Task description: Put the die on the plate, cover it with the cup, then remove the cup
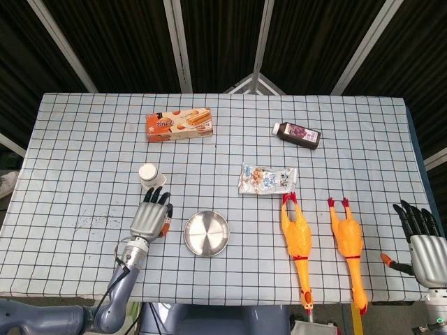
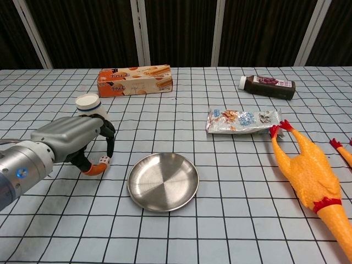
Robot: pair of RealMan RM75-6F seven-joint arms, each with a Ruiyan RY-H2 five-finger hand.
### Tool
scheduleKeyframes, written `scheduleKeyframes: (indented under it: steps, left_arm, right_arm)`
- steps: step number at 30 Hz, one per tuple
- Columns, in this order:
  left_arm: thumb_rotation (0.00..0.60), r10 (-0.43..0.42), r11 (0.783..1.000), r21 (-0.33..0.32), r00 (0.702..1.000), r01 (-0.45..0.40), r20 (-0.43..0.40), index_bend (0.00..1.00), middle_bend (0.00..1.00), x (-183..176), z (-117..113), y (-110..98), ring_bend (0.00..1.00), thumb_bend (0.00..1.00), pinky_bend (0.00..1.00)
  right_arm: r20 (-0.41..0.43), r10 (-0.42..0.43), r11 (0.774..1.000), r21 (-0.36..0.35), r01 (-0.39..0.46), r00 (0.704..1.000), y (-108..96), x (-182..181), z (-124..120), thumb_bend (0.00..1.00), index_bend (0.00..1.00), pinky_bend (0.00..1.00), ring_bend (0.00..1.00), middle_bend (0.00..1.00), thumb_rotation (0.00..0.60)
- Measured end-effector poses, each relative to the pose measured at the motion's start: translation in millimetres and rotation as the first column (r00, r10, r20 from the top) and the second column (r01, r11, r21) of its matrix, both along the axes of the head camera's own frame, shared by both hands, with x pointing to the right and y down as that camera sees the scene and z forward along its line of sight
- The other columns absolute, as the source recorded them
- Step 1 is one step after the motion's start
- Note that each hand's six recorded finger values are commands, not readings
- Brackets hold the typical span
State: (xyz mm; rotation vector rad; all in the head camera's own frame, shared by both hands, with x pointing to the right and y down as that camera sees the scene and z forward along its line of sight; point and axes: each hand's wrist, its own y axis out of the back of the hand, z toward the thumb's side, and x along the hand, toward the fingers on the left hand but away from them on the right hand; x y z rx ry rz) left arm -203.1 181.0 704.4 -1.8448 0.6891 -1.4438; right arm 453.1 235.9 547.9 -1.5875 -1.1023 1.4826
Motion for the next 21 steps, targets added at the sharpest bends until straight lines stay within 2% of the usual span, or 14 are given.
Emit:
scheduleKeyframes:
  steps: [12,21]
  left_arm:
    - [0.600,-0.021,1.000,-0.001,0.990,0.021,-0.137,0.52,0.16,20.2,-18.1,-2.6,0.00,0.51,0.01]
    - [0.600,-0.004,0.997,-0.070,0.970,-0.014,-0.244,0.51,0.16,58.0,-10.9,11.7,0.00,0.51,0.00]
  right_arm:
    - [0.003,0.001,1.000,0.004,-0.001,1.000,0.8,-0.6,-1.9,0.09,0.02,0.00,0.07,0.02,0.600]
    - [0.007,0.011,1.000,0.009,-0.011,1.000,0.5,2.3,-4.8,0.09,0.03,0.00,0.07,0.02,0.600]
